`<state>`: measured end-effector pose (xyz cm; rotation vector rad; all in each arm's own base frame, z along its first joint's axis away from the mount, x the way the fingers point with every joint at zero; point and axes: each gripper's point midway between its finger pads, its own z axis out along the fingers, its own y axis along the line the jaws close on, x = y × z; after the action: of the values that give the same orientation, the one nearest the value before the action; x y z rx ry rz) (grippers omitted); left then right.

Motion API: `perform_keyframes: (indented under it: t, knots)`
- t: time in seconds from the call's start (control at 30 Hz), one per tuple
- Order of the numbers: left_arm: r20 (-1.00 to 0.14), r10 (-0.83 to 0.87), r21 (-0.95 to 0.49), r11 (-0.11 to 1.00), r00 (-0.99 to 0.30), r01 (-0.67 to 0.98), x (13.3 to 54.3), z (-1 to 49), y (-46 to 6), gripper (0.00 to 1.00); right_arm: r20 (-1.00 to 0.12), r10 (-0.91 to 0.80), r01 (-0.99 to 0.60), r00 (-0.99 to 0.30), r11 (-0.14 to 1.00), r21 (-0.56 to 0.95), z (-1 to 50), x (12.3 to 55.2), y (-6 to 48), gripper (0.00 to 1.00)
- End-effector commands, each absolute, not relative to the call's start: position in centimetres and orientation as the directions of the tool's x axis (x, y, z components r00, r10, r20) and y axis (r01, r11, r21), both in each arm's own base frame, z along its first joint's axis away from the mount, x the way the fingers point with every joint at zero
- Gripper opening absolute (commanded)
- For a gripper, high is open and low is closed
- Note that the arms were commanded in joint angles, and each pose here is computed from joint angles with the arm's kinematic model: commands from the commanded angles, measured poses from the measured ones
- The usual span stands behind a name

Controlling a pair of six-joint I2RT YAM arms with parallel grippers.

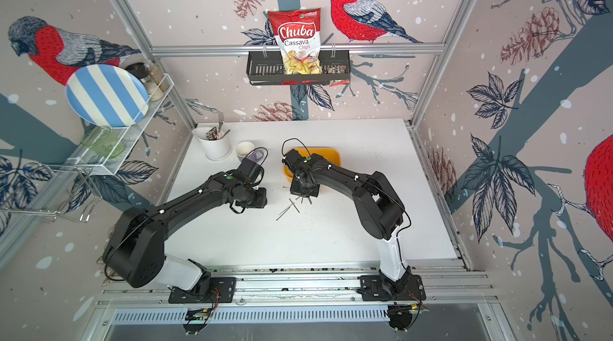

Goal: Put the nails on the desktop into the storage box
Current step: Pick up the nail from the center of the board, then place the nail in the storage box.

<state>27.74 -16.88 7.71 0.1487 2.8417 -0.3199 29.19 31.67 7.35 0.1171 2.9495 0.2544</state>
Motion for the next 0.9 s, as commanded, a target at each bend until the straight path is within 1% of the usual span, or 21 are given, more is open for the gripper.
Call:
perform_keyframes:
  t: [0.0,0.23,0.4,0.53,0.87]
  knots:
    - [-0.297,0.063,-0.2,0.972,-0.953,0.127,28.4,8.1,-17.0,0.44,-0.155,0.044,0.019,-0.987,0.987,0.159,8.7,28.0,30.9,0.0]
    - [-0.321,0.057,-0.21,0.969,-0.945,0.13,30.1,9.4,-17.8,0.44,-0.218,-0.015,-0.06,-0.976,0.978,0.199,13.3,28.4,31.7,0.0]
    - [-0.324,0.053,-0.223,0.966,-0.944,0.131,31.1,10.0,-18.6,0.44,-0.268,0.015,-0.053,-0.963,0.968,0.245,15.5,31.1,31.3,0.0]
    - [-0.33,0.056,-0.22,0.966,-0.942,0.134,31.9,10.6,-18.9,0.44,-0.278,0.028,-0.047,-0.96,0.964,0.261,15.3,33.9,30.1,0.0]
    - [-0.326,0.046,-0.225,0.966,-0.944,0.125,33.3,11.0,-19.1,0.44,-0.289,-0.037,-0.08,-0.957,0.988,0.135,11.0,41.0,26.5,0.0]
